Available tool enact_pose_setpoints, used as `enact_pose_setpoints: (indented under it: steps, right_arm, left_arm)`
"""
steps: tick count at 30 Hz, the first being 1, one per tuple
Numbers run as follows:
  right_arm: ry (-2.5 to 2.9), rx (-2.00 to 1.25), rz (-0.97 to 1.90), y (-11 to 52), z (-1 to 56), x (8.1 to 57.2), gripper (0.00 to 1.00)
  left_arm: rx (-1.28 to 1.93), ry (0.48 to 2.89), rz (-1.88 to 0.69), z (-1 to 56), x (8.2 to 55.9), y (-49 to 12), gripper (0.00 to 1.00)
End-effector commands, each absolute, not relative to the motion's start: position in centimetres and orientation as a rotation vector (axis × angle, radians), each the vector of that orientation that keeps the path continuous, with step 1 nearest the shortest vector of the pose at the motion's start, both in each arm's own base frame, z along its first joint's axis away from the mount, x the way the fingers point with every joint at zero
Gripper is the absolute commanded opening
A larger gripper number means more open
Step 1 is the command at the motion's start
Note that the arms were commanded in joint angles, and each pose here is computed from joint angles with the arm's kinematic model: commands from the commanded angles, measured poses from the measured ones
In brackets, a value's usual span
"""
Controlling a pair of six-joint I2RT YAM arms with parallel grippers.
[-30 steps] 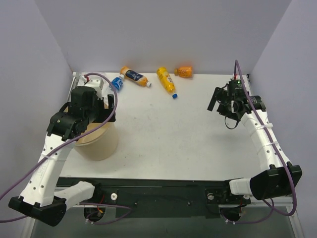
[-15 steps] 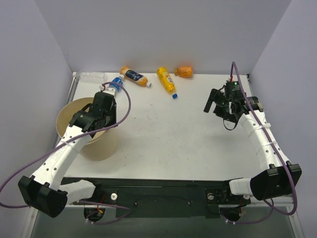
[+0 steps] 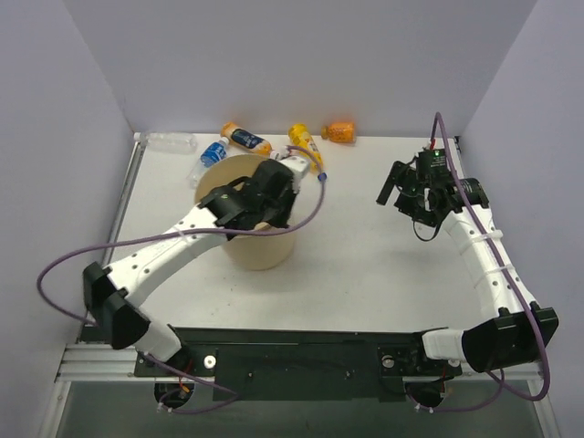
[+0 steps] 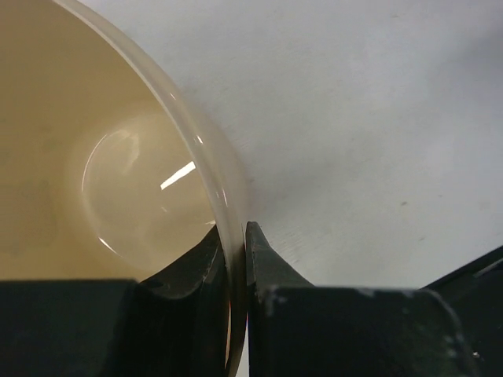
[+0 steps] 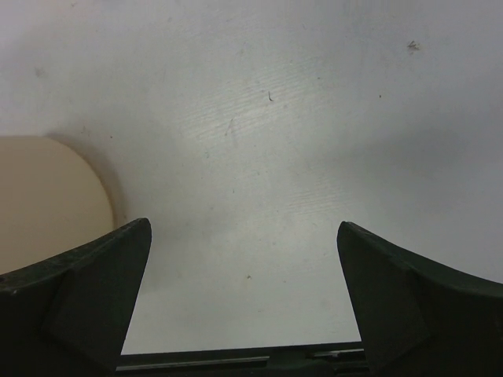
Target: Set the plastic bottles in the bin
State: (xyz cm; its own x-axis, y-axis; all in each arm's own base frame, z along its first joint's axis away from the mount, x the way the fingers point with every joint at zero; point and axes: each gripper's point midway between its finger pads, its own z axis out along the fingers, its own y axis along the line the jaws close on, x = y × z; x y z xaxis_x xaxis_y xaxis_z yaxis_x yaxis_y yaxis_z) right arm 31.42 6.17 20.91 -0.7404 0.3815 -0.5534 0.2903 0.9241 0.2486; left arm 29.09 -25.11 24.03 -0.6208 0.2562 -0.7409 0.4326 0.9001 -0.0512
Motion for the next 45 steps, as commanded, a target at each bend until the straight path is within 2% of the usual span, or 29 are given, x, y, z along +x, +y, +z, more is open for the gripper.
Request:
enact_pose_setpoints:
  steps: [1, 7, 12, 20, 22, 23, 25, 27, 33, 36, 37, 38, 41, 42, 45]
  right_arm:
    - [2.300, 0.585, 0.146, 4.5, 24.8, 30.6, 1.00]
    - [2.087, 0.739, 0.048, 0.5, 28.2, 27.9, 1.00]
    - [1.887, 0.845, -0.009, -2.9, 30.3, 23.8, 0.99]
    - [1.776, 0.877, -0.065, -4.9, 32.5, 21.2, 0.99]
    - [1.746, 0.882, -0.067, -5.2, 33.2, 20.7, 0.99]
    - [1.740, 0.879, -0.069, -5.3, 33.4, 20.6, 0.99]
    - [1.706, 0.892, -0.072, -5.6, 34.0, 20.0, 0.99]
    - [1.680, 0.903, -0.075, -5.9, 34.1, 19.6, 0.98]
    - [1.668, 0.889, -0.064, -5.8, 34.6, 20.0, 0.98]
    - [1.684, 0.855, -0.057, -5.5, 35.0, 20.2, 0.98]
    - [1.692, 0.849, -0.056, -5.4, 35.2, 20.5, 0.98]
    - [1.707, 0.827, -0.049, -5.1, 35.2, 20.6, 0.98]
    - [1.747, 0.773, -0.008, -4.0, 35.5, 21.5, 0.98]
    - [1.756, 0.770, -0.005, -3.9, 35.4, 21.7, 0.98]
    - [1.786, 0.755, 0.022, -3.2, 34.9, 22.4, 0.98]
  left_arm:
    - [0.765, 2.028, -0.413, 27.2, 30.0, -37.5, 0.00]
    - [0.978, 2.030, -0.426, 24.8, 28.9, -47.0, 0.00]
    - [0.985, 1.987, -0.538, 25.8, 29.1, -50.2, 0.00]
    - [1.046, 1.918, -0.688, 26.8, 28.2, -54.1, 0.00]
    - [1.063, 1.896, -0.757, 27.6, 27.5, -54.8, 0.09]
    - [1.068, 1.895, -0.774, 27.6, 27.3, -55.0, 0.48]
    - [1.071, 1.892, -0.778, 27.8, 27.2, -54.9, 0.88]
    - [1.063, 1.882, -0.772, 28.8, 27.1, -54.4, 0.89]
    - [0.940, 1.843, -0.736, 35.3, 28.4, -49.7, 0.91]
    - [0.765, 1.849, -0.732, 39.8, 31.1, -43.4, 0.92]
    - [0.743, 1.892, -0.713, 38.8, 31.7, -42.0, 0.92]
    - [0.632, 1.884, -0.697, 40.8, 33.5, -38.5, 0.92]
    - [0.379, 2.004, -0.564, 38.3, 38.6, -28.9, 0.92]
    - [0.307, 2.005, -0.572, 38.8, 38.7, -26.8, 0.93]
    - [0.102, 2.086, -0.435, 35.4, 41.6, -18.2, 0.92]
